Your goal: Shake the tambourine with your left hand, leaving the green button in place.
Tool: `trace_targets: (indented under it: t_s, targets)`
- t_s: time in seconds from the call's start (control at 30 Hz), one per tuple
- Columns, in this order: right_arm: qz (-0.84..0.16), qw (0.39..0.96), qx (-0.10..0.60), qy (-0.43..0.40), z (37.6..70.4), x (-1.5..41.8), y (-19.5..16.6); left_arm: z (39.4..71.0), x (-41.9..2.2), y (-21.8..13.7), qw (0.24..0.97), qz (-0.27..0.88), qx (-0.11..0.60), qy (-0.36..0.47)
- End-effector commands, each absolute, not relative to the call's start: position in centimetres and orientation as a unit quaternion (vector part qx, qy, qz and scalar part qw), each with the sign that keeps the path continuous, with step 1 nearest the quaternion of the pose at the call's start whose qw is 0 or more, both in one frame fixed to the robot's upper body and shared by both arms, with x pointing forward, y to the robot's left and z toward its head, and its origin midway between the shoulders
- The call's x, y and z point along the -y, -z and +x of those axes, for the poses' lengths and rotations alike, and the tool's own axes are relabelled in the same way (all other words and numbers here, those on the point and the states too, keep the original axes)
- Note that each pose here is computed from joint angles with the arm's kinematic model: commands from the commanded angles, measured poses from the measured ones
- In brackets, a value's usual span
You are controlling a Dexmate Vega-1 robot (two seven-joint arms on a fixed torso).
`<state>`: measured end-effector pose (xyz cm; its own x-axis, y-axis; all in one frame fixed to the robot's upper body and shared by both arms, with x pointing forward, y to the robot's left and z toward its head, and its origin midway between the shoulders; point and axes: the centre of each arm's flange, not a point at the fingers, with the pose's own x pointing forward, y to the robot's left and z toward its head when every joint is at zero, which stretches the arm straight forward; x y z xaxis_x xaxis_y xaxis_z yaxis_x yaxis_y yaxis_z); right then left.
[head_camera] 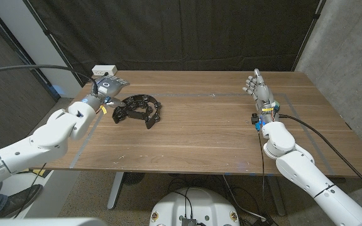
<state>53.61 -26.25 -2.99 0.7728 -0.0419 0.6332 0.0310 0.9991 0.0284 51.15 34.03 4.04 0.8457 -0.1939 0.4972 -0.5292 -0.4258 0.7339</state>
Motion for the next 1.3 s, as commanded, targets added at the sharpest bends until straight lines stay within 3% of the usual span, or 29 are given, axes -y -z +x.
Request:
trace_targets:
  t_s: [0.03,1.3]
  targets:
    - [0.009,0.94,0.34,0.021,53.4,26.2,2.8,52.9,-33.6,-4.6,0.524,0.823,0.197,-0.094]
    - [0.019,0.943,0.332,0.032,52.7,26.7,3.9,56.3,-31.3,-5.1,0.53,0.828,0.181,0.006]
